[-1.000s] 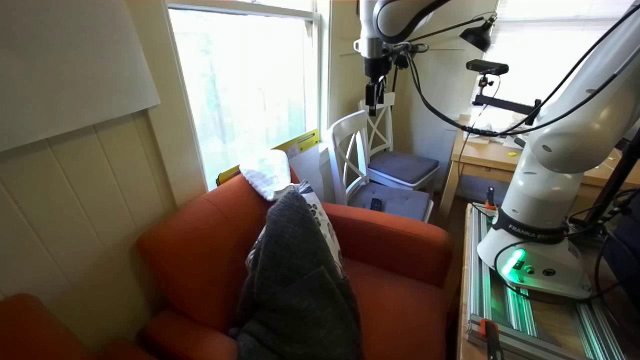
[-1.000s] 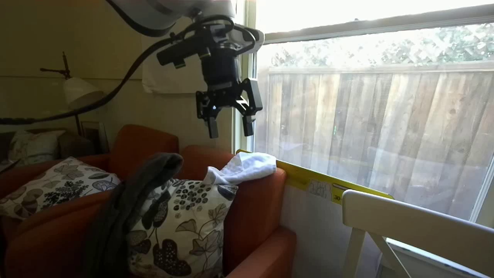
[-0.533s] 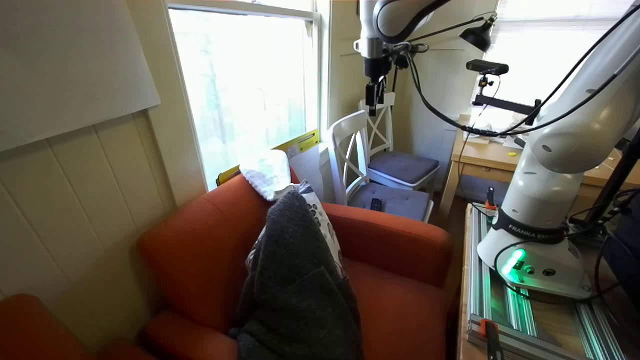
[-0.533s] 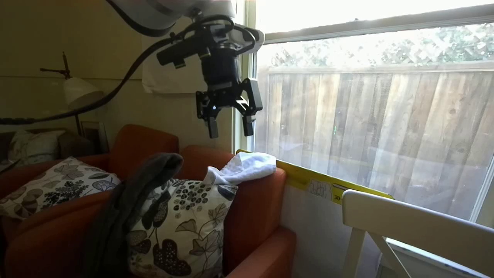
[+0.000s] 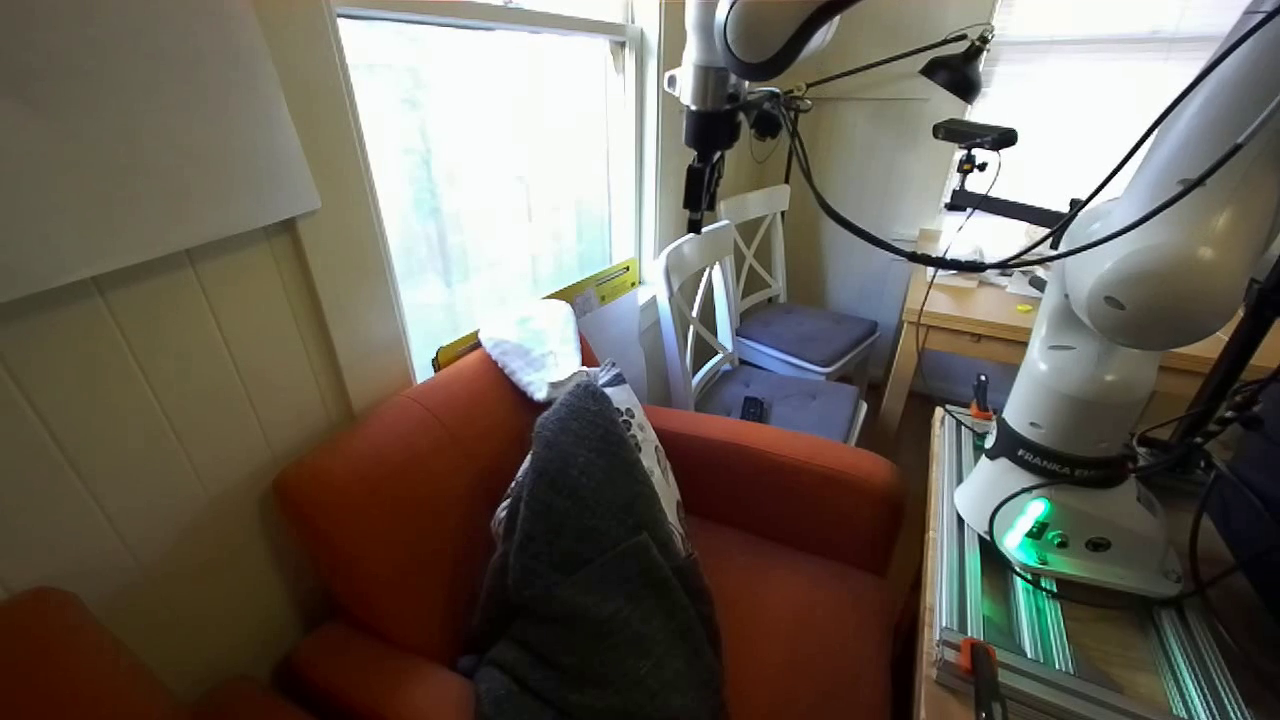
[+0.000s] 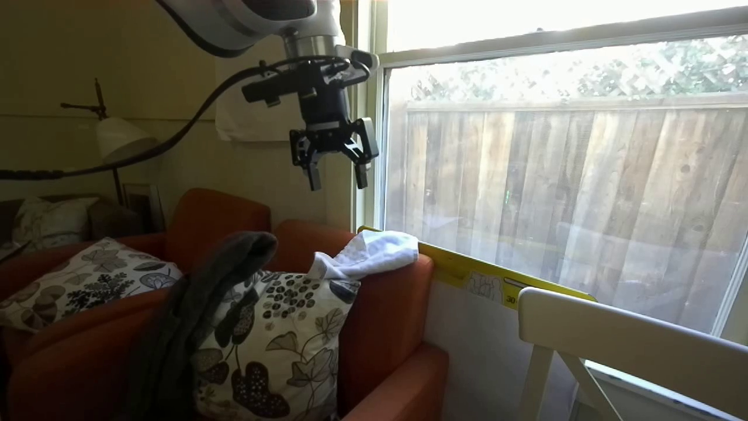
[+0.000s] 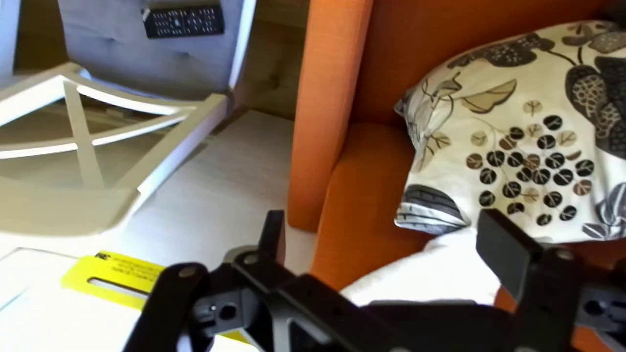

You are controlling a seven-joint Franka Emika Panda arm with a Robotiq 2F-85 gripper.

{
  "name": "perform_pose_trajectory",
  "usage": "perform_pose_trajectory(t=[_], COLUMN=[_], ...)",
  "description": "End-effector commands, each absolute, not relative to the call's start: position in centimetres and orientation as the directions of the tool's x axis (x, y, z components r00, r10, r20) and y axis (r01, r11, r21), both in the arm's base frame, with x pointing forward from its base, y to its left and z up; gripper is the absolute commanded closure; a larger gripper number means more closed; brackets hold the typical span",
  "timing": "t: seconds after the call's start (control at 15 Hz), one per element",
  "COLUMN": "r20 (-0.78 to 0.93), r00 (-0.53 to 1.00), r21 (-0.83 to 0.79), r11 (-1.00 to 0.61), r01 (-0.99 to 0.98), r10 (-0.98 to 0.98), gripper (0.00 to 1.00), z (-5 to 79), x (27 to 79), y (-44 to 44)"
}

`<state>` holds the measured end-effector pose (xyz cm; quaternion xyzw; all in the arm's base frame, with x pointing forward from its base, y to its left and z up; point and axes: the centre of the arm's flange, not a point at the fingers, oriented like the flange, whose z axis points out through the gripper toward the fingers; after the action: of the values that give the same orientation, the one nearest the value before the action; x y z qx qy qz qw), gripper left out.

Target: Use the towel to wipe the window

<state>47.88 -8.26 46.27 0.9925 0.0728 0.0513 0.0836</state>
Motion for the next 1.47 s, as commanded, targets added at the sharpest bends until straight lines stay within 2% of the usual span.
perform_pose_trajectory(t=[0.0, 0.67, 0.73, 1.4], r20=[0.137, 0.079, 0.110, 0.089], r00=[0.965, 0.968, 0.966, 0.968], r21=[0.148, 0.087, 0.122, 0.113], r11=[-0.968, -0.969, -0.968, -0.968], r01=[0.201, 0.232, 0.221, 0.225], r10=[0.221, 0.239, 0.235, 0.235], gripper=[0.00, 0.00, 0.00, 0.00], z=[46.0, 46.1, 45.5, 45.6], x=[52.4, 56.9, 55.5, 56.1], y=[-5.2, -3.2, -2.9, -3.0])
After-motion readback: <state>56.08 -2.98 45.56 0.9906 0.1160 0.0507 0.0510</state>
